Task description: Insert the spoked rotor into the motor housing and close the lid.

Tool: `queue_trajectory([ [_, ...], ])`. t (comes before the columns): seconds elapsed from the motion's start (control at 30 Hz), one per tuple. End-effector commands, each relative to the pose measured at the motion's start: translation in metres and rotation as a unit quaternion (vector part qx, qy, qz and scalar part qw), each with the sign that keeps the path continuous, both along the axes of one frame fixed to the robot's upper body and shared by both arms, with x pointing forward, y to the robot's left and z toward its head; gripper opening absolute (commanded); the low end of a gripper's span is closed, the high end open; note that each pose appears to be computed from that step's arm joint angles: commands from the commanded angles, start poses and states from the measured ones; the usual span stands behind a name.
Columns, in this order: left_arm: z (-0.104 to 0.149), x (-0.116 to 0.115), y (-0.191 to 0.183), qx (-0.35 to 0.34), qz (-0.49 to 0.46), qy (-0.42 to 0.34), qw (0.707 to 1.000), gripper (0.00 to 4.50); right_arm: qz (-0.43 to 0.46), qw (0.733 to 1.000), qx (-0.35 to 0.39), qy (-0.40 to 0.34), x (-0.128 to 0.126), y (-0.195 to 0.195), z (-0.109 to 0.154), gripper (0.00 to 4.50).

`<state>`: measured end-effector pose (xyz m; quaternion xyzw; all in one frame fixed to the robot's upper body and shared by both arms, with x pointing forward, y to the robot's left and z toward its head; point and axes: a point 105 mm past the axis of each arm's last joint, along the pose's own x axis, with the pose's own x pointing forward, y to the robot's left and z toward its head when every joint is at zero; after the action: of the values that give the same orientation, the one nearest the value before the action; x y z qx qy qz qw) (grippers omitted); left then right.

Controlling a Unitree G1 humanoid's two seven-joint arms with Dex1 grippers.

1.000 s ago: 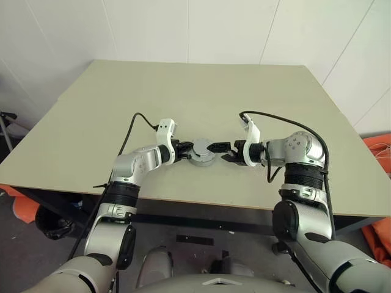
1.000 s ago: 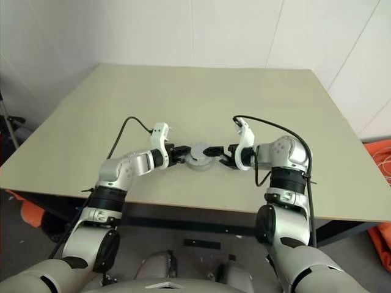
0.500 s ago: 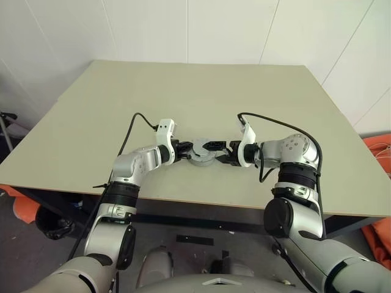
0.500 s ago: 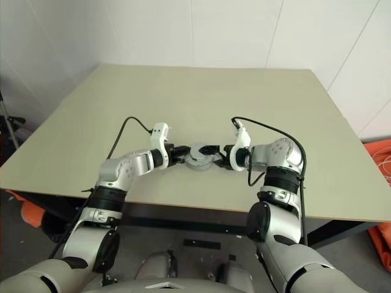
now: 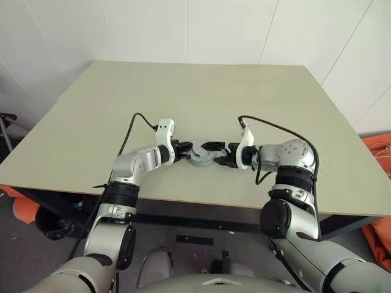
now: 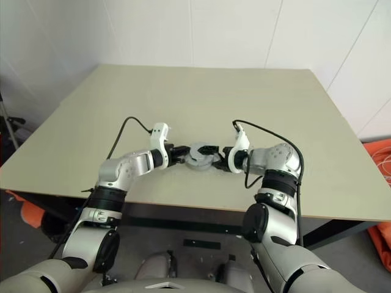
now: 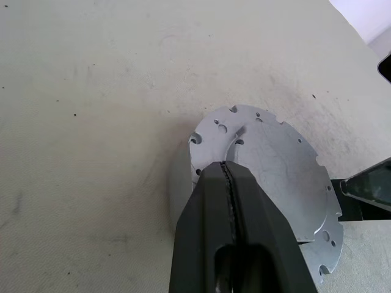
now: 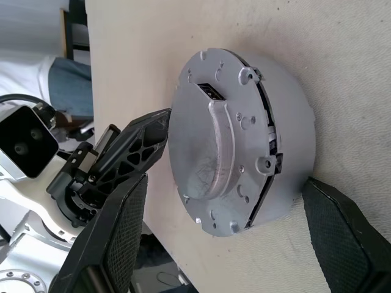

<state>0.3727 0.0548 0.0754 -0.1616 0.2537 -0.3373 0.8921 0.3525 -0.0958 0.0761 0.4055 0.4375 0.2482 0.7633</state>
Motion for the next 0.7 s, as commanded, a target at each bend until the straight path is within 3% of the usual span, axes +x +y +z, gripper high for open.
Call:
queue_trajectory([
  [0.03,-0.010,-0.009,-0.011,0.001,-0.022,0.022,1.000,0.00,0.020,0.997,0.066,-0.032,0.001,0.013,0.021,4.47],
  [0.17,-0.010,-0.008,-0.010,0.002,-0.022,0.022,1.000,0.00,0.023,0.995,0.088,-0.042,0.001,0.016,0.027,4.47],
  [0.27,-0.010,-0.008,-0.010,0.002,-0.021,0.021,1.000,0.00,0.024,0.994,0.095,-0.045,0.001,0.016,0.031,3.89],
  [0.57,-0.009,-0.007,-0.009,0.002,-0.021,0.021,1.000,0.00,0.025,0.993,0.104,-0.051,0.002,0.019,0.036,1.21],
  [0.7,-0.009,-0.007,-0.009,0.002,-0.021,0.020,1.000,0.00,0.025,0.993,0.106,-0.052,0.002,0.020,0.037,1.19],
])
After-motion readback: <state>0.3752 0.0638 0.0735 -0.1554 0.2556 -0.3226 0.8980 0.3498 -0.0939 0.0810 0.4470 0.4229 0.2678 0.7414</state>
